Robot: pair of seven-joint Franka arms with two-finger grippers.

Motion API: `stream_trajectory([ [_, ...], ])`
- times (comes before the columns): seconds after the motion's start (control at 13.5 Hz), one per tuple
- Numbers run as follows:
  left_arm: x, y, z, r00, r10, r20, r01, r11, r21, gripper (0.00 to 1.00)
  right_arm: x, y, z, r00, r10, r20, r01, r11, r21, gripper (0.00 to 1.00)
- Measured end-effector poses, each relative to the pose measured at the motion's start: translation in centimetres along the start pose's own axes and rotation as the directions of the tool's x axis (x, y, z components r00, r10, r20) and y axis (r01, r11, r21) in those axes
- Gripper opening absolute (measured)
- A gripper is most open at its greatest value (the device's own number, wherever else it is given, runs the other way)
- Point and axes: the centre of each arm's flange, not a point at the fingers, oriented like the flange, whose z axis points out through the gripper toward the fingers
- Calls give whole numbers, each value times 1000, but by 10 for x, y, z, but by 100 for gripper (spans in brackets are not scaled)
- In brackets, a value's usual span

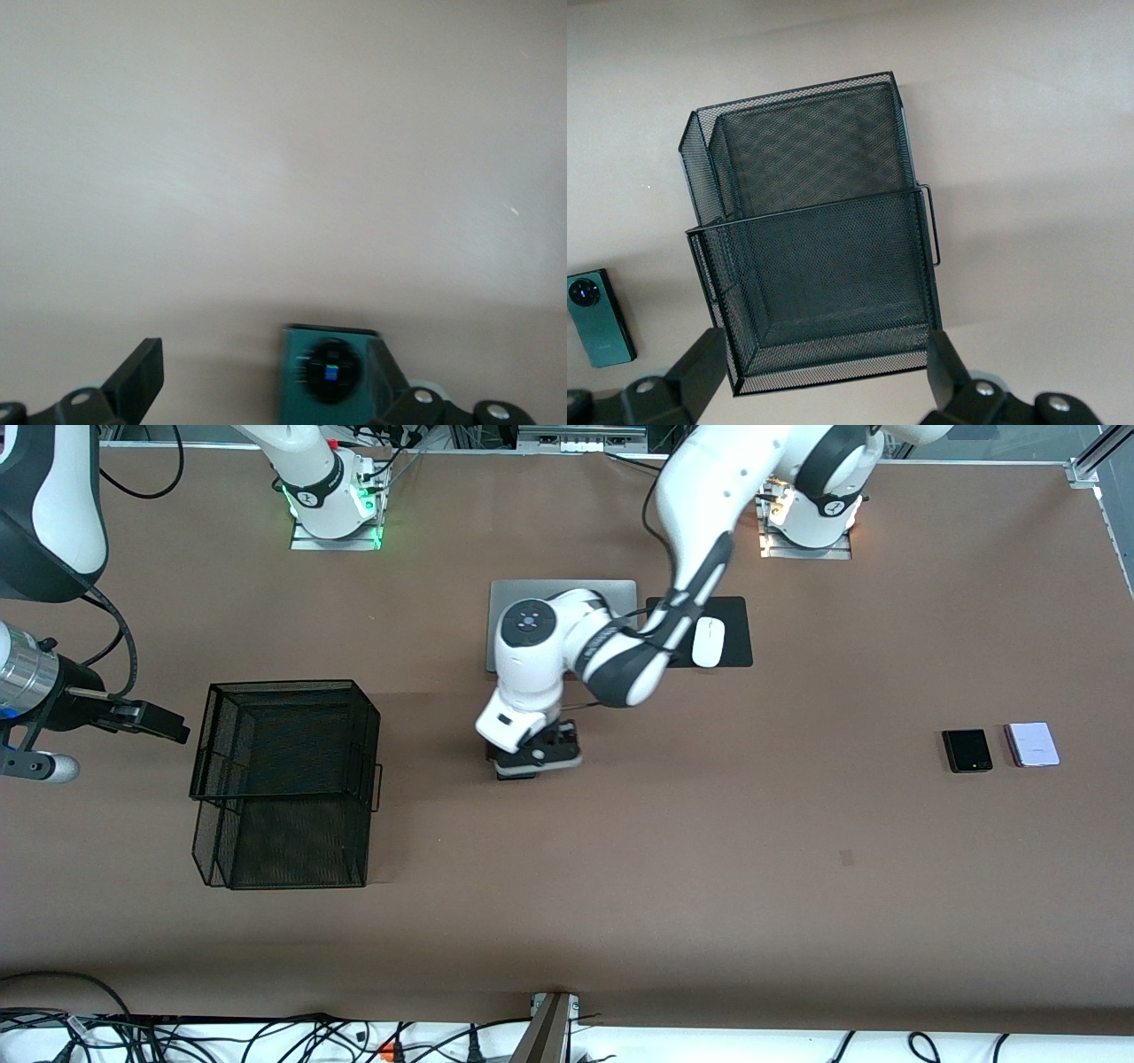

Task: Place phones with both arms
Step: 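Release the green phone while the right gripper reaches toward it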

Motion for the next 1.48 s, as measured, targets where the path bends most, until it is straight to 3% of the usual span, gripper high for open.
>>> stream_trajectory([
  [0.37, 67, -145, -57, 995, -2, 101, -10, 993, 118, 100, -4, -26, 2, 999, -41, 6, 41, 999, 1, 100],
  [0.74, 130, -347, -70, 980, 41, 194, -73, 984, 162, 100, -33, -168, 32, 999, -40, 0, 40, 999, -5, 100],
  [0.89, 151, -425, -71, 972, 79, 223, -114, 982, 150, 100, -52, -244, 68, 1000, -10, -16, 10, 1000, 6, 100],
  [1.11, 173, -534, -78, 962, 125, 244, -159, 979, 124, 100, -78, -330, 145, 999, -33, -1, 33, 998, 51, 100],
  [1.48, 168, -652, -63, 953, 206, 222, -230, 969, 89, 100, -96, -378, 253, 994, -105, 15, 105, 994, 12, 100],
])
